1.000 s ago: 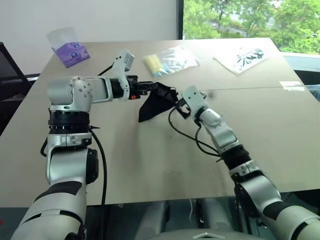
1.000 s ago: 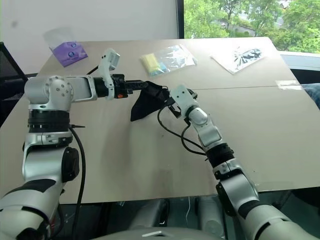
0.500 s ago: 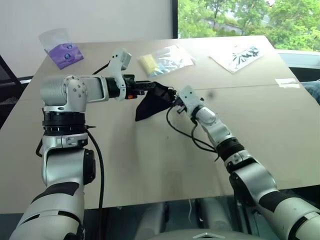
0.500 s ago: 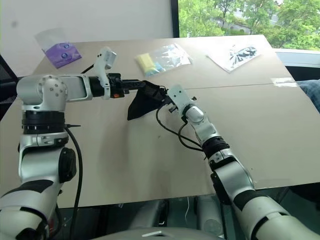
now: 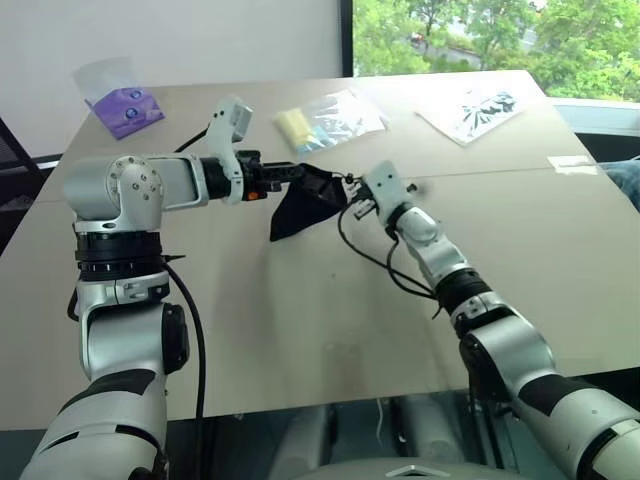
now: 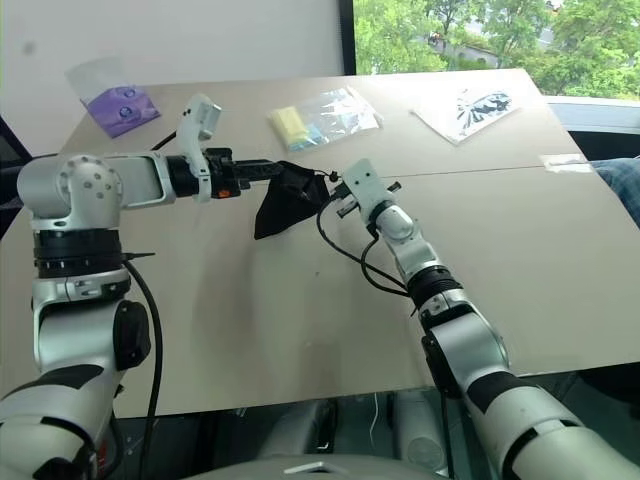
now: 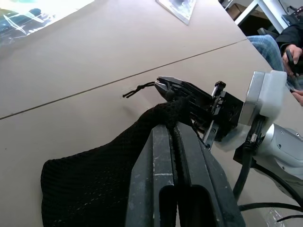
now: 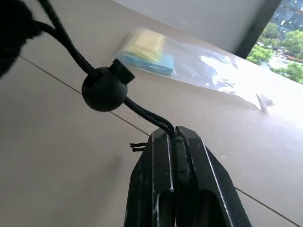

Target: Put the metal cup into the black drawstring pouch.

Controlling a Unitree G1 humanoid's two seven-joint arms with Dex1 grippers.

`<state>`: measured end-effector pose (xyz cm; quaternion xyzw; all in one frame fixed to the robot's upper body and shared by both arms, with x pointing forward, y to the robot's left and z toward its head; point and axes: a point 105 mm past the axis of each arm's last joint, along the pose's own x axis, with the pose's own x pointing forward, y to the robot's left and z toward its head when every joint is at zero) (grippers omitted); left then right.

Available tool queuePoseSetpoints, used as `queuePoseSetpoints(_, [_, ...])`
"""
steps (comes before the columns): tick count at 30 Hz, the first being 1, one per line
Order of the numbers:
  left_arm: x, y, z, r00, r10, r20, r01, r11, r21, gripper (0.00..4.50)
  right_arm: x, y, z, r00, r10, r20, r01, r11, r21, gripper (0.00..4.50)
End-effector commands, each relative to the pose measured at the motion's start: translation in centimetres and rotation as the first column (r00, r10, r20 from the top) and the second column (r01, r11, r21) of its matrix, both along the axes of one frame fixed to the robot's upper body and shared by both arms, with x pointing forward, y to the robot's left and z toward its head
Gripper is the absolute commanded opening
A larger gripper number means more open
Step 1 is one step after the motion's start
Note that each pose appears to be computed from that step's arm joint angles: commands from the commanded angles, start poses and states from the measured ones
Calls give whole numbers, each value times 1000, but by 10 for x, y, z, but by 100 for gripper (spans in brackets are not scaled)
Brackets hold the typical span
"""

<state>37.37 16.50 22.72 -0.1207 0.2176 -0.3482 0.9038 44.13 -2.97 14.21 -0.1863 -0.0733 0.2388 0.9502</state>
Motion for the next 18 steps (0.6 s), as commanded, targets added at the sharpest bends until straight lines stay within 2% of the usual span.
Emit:
queuePoseSetpoints(1, [-4, 3, 9, 999, -1, 50, 2, 1000, -9, 0, 1, -18, 23, 993, -55, 109, 54, 999, 8, 9])
queuePoseSetpoints(9, [-8, -9, -6, 998, -33, 59, 35, 998, -44, 0, -13, -52, 58, 963, -110, 248, 127, 990, -56, 9])
queuePoseSetpoints(18, [-8, -15, -10, 996, -52, 72, 58, 994, -90, 0, -33, -54, 79, 950, -87, 300, 129, 984, -125, 9])
